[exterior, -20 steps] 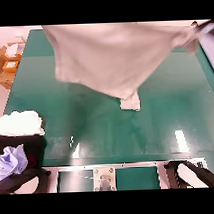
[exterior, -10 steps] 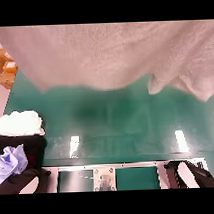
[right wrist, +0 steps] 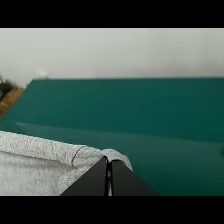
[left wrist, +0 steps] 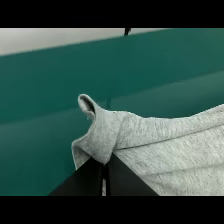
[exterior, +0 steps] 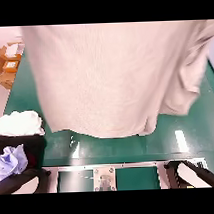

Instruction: Fold the shirts.

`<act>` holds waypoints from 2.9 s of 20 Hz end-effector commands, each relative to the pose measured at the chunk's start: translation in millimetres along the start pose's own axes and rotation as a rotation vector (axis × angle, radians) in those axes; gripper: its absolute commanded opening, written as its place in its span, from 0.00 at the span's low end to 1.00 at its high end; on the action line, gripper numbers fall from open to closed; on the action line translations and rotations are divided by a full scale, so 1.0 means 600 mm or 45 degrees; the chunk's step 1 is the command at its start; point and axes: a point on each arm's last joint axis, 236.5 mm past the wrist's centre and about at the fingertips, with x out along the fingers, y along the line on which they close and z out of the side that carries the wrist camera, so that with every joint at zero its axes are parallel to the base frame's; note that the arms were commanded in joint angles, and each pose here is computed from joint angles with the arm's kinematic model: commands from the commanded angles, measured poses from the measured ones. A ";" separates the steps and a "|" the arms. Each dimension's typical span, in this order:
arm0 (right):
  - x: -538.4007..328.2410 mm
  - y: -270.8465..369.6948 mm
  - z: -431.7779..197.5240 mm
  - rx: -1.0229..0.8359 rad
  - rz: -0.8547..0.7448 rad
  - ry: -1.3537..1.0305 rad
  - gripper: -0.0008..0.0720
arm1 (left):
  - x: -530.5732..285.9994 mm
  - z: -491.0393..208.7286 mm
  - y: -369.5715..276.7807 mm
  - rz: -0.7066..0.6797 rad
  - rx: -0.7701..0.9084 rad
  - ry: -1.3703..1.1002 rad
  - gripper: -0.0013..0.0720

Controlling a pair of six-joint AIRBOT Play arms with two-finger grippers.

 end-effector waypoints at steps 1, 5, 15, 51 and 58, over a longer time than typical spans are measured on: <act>0.181 -0.095 -0.150 0.195 0.021 0.258 0.03 | 0.205 -0.138 0.065 0.008 -0.068 0.287 0.05; 0.340 -0.194 -0.288 0.409 -0.017 0.423 0.03 | 0.397 -0.300 0.111 -0.017 -0.164 0.497 0.05; 0.290 -0.262 -0.330 0.657 0.034 0.635 0.39 | 0.389 -0.339 0.150 -0.008 -0.123 0.708 0.76; 0.110 -0.276 -0.712 1.164 -0.017 1.032 0.03 | 0.197 -0.721 0.053 -0.428 -0.965 1.239 0.05; 0.106 -0.220 -0.446 0.973 0.234 0.766 0.02 | 0.184 -0.494 0.064 -0.481 -0.734 0.914 0.05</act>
